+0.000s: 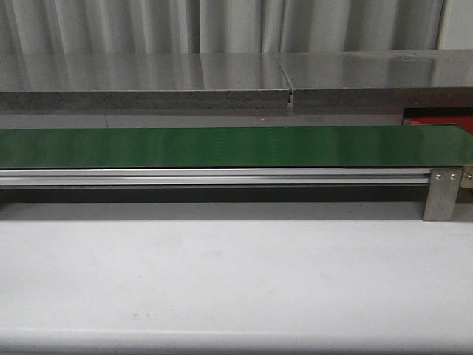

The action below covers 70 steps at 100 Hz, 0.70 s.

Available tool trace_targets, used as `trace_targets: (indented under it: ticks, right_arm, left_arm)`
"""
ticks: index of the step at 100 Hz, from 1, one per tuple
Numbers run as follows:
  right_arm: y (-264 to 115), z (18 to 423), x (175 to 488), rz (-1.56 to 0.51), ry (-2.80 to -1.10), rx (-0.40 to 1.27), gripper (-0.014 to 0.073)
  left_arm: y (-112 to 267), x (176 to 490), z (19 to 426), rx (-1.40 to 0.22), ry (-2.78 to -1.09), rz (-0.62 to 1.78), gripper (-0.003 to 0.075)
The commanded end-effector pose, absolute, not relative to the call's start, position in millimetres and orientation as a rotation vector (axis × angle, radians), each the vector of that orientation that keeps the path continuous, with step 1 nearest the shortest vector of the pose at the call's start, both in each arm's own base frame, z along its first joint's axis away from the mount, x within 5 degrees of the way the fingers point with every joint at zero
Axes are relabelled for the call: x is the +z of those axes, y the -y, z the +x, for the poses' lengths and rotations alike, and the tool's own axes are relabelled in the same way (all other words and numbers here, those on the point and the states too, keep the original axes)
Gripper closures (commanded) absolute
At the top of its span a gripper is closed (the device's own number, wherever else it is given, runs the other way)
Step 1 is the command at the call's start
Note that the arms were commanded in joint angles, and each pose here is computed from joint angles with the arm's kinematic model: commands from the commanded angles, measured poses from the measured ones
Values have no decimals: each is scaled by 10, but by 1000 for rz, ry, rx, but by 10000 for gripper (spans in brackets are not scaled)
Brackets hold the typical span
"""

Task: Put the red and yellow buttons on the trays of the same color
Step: 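Move the left gripper down toward the red push-button beside the belt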

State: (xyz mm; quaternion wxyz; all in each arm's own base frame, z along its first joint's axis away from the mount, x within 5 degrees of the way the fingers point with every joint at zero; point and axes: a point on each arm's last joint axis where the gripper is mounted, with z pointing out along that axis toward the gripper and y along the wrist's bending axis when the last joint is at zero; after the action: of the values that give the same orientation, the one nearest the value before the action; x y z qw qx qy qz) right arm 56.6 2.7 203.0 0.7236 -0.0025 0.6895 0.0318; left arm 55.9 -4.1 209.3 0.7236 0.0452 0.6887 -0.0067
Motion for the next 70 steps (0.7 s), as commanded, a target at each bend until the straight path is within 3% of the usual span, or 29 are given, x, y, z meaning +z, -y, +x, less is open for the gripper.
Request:
trace_targets:
  ticks: [1,22,41,55,70]
  right_arm:
    - [-25,548,2167,-14,-1418,61,662]
    - [-25,548,2167,-14,-1418,61,662]
    - [-25,548,2167,-14,-1418,61,662]
    - [-25,548,2167,-14,-1418,61,662]
    - [-25,548,2167,-14,-1418,61,662]
  left_arm:
    - [42,2144,524,-27,-1415,87,739]
    - [42,2197,514,-34,-1375,82,739]
    - [36,2520,468,-36,-1350,74,739]
    - [33,2827,521,-41,-1497,65,739]
    - [24,3138,715,11,-1769,87,739]
